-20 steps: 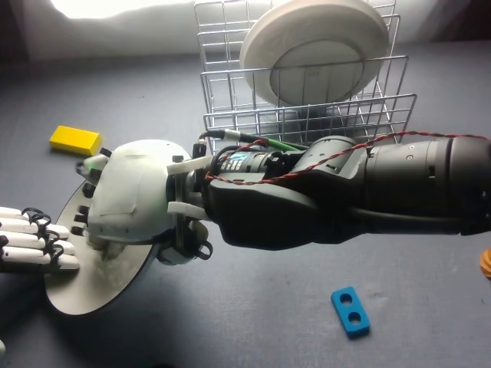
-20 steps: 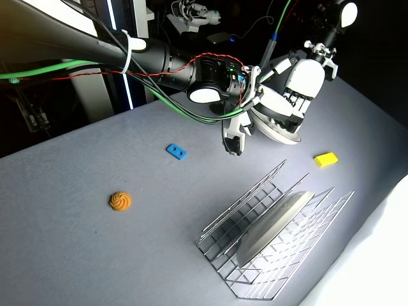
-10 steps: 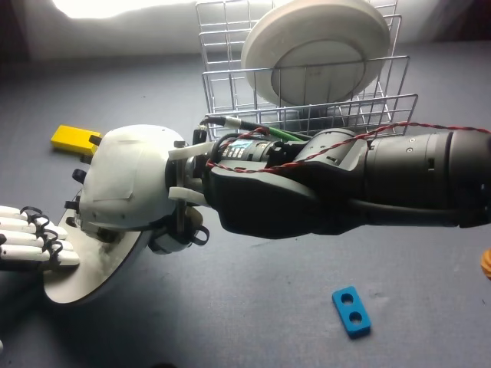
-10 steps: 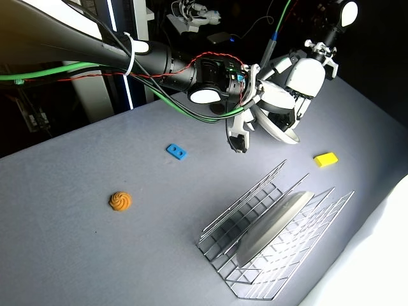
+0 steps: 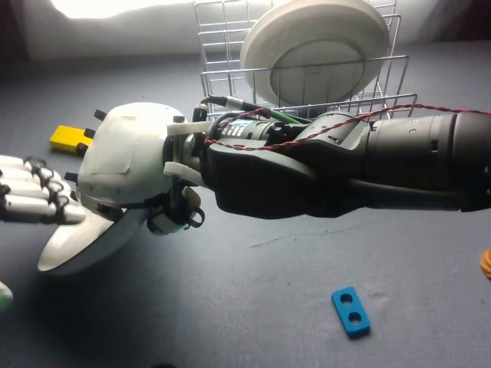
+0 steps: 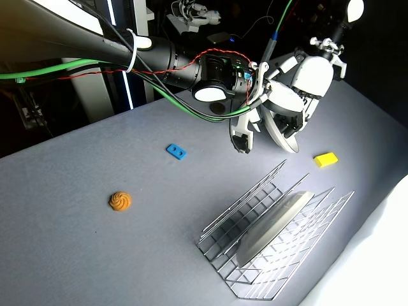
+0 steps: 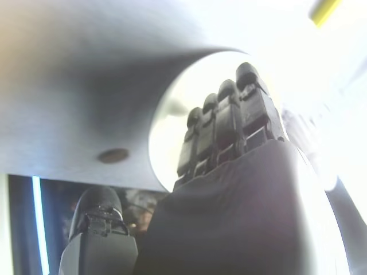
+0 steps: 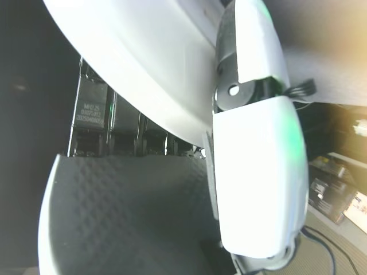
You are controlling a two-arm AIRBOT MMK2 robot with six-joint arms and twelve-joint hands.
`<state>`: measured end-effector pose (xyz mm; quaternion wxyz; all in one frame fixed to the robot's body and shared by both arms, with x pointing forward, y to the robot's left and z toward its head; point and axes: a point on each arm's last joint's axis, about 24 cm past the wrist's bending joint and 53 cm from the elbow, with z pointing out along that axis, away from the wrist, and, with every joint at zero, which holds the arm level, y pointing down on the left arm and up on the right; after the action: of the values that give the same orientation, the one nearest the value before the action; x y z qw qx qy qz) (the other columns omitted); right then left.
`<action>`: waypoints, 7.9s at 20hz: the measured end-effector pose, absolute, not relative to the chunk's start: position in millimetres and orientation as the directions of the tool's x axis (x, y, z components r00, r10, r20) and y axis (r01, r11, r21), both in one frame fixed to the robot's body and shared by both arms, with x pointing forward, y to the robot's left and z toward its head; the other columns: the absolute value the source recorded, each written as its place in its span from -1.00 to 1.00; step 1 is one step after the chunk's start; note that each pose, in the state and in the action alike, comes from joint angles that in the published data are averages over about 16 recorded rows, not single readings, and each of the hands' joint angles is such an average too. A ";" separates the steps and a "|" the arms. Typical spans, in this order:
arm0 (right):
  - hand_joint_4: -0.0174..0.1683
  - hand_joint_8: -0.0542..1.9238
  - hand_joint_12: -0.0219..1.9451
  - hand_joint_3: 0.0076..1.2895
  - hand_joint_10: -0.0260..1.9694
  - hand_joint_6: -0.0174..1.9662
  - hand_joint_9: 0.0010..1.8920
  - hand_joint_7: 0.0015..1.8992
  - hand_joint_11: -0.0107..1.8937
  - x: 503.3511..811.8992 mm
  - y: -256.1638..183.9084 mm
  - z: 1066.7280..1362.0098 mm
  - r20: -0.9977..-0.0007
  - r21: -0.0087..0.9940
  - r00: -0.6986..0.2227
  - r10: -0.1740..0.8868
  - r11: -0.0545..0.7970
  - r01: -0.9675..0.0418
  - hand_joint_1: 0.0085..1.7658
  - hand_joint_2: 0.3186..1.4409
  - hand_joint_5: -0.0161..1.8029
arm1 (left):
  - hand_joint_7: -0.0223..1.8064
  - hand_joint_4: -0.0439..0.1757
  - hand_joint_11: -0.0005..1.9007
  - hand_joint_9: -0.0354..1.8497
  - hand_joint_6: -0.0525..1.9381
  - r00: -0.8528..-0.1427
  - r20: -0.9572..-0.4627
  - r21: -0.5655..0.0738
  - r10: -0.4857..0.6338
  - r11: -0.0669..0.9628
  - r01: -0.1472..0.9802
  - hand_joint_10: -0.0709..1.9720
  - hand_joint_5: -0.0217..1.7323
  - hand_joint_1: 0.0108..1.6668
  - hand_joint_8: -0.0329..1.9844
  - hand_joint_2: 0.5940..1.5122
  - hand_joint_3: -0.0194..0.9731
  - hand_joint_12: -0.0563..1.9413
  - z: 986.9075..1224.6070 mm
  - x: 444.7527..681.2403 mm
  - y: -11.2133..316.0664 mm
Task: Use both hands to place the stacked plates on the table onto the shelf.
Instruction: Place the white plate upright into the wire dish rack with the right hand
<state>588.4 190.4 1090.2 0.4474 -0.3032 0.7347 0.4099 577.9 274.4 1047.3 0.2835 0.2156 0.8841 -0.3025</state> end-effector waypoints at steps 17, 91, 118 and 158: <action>-0.80 -0.03 0.23 -0.98 0.20 0.02 -0.06 0.05 -0.26 580.6 175.0 1152.0 -0.897 0.395 -0.442 0.000 0.449 -0.802 0.49 0.19 0.01 | -0.88 -0.58 -0.98 -0.89 -0.93 -0.712 -0.693 -0.436 0.109 0.723 0.535 -0.92 -0.91 -0.99 -0.97 0.12 -0.94 -0.78 1103.4 595.7 285.8; -0.91 0.05 0.27 -0.98 0.22 0.05 -0.08 0.03 -0.27 709.3 -44.5 1229.9 -0.173 0.968 -0.578 0.797 0.247 0.050 0.56 0.32 -0.05 | -0.89 -0.58 -0.98 -0.89 -0.93 -0.668 -0.713 -0.415 0.211 0.641 0.646 -0.92 -0.90 -0.99 -0.97 0.12 -0.94 -0.75 1115.6 586.3 272.4; -0.94 0.03 0.23 -0.98 0.21 0.03 -0.08 0.04 -0.27 731.7 -45.5 1204.1 -0.173 0.958 -0.543 0.822 0.269 0.102 0.56 0.32 -0.06 | -0.87 -0.57 -0.98 -0.87 -0.93 -0.630 -0.734 -0.407 0.253 0.578 0.707 -0.92 -0.89 -0.99 -0.97 0.11 -0.94 -0.73 1126.7 573.5 247.5; -0.86 0.09 0.31 -0.98 -0.01 0.03 -0.14 -0.01 -0.38 735.1 -54.2 1177.2 -0.227 0.934 -0.544 0.807 0.339 0.113 0.52 0.32 -0.06 | -0.87 -0.56 -0.98 -0.87 -0.93 -0.612 -0.748 -0.403 0.256 0.558 0.725 -0.92 -0.89 -0.99 -0.97 0.11 -0.94 -0.74 1137.6 572.8 240.1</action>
<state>735.1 -54.2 1177.2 0.3601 0.3132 0.7348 0.4820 572.8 240.1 1137.6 0.3234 0.2987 0.8213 -0.3628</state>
